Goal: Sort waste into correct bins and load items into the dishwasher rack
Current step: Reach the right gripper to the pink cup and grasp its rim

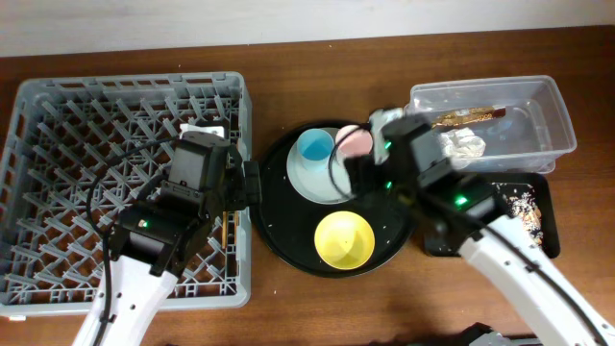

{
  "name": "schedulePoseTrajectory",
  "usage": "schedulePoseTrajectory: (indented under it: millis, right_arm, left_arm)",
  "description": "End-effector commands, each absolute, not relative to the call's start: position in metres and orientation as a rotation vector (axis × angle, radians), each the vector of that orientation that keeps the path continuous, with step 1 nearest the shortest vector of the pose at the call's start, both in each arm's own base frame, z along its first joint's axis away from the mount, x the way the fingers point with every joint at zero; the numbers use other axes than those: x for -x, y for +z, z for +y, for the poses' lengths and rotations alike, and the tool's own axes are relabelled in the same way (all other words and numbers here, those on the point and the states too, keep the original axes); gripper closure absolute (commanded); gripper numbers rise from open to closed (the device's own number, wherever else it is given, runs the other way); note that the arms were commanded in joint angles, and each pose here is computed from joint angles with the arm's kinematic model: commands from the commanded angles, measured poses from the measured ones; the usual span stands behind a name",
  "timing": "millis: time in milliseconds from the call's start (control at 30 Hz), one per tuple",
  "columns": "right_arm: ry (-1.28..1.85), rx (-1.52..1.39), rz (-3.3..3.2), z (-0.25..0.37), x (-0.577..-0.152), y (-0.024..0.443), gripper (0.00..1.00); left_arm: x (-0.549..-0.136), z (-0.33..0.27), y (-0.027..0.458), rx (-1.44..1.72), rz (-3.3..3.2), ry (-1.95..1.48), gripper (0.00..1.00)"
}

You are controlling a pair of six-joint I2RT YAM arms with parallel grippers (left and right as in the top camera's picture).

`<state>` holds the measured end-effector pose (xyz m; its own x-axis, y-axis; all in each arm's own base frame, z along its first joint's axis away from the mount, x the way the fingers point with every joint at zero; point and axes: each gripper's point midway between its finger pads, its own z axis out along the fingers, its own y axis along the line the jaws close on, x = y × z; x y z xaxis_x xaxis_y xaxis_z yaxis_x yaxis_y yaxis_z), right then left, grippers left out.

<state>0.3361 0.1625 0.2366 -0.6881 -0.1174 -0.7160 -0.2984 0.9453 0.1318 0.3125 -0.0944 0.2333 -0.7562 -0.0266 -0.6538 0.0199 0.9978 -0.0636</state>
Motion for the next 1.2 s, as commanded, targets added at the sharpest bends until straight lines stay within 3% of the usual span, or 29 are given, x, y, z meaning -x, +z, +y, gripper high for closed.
schedulePoseTrajectory:
  millis: [0,67,200,267,333,367,567,733,1000,1033,1100,1167]
  right_arm:
    - [0.202,0.420,2.285,0.161,-0.365,0.231,0.21]
    - [0.151,0.526,2.292,0.168,-0.378,0.210,0.13]
    - [0.114,0.574,2.345,0.173,-0.401,0.166,0.14]
    - [0.072,0.568,2.360,0.173,-0.413,0.148,0.25]
    - [0.027,0.643,2.358,0.171,-0.418,0.136,0.47]
    - [0.011,0.686,2.361,0.171,-0.419,0.129,0.49]
    - [-0.051,0.861,2.414,0.167,-0.409,0.100,0.51]
    - [-0.004,0.886,2.434,0.171,-0.402,0.095,0.41]
    - [0.000,0.911,2.488,0.169,-0.395,0.080,0.48]
    - [0.001,0.911,2.486,0.169,-0.395,0.080,0.52]
    - [0.001,0.909,2.485,0.170,-0.395,0.080,0.72]
    - [0.001,0.907,2.479,0.170,-0.397,0.081,0.84]
  left_arm:
    - [-0.314,-0.094,0.240,0.009,2.409,-0.092,0.01]
    - [-0.314,-0.094,0.240,0.009,2.409,-0.092,0.01]
    - [-0.314,-0.094,0.240,0.009,2.409,-0.092,0.01]
    - [-0.314,-0.094,0.240,0.009,2.409,-0.092,0.01]
    - [-0.314,-0.094,0.240,0.009,2.409,-0.092,0.01]
    - [-0.314,-0.094,0.240,0.009,2.409,-0.092,0.01]
    - [-0.314,-0.094,0.240,0.009,2.410,-0.092,0.01]
    - [-0.314,-0.094,0.240,0.009,2.409,-0.092,0.01]
    - [-0.314,-0.094,0.240,0.009,2.409,-0.092,0.01]
    - [-0.314,-0.094,0.240,0.009,2.409,-0.092,0.01]
    - [-0.314,-0.094,0.240,0.009,2.409,-0.092,0.01]
    - [-0.314,-0.094,0.240,0.009,2.409,-0.092,0.01]
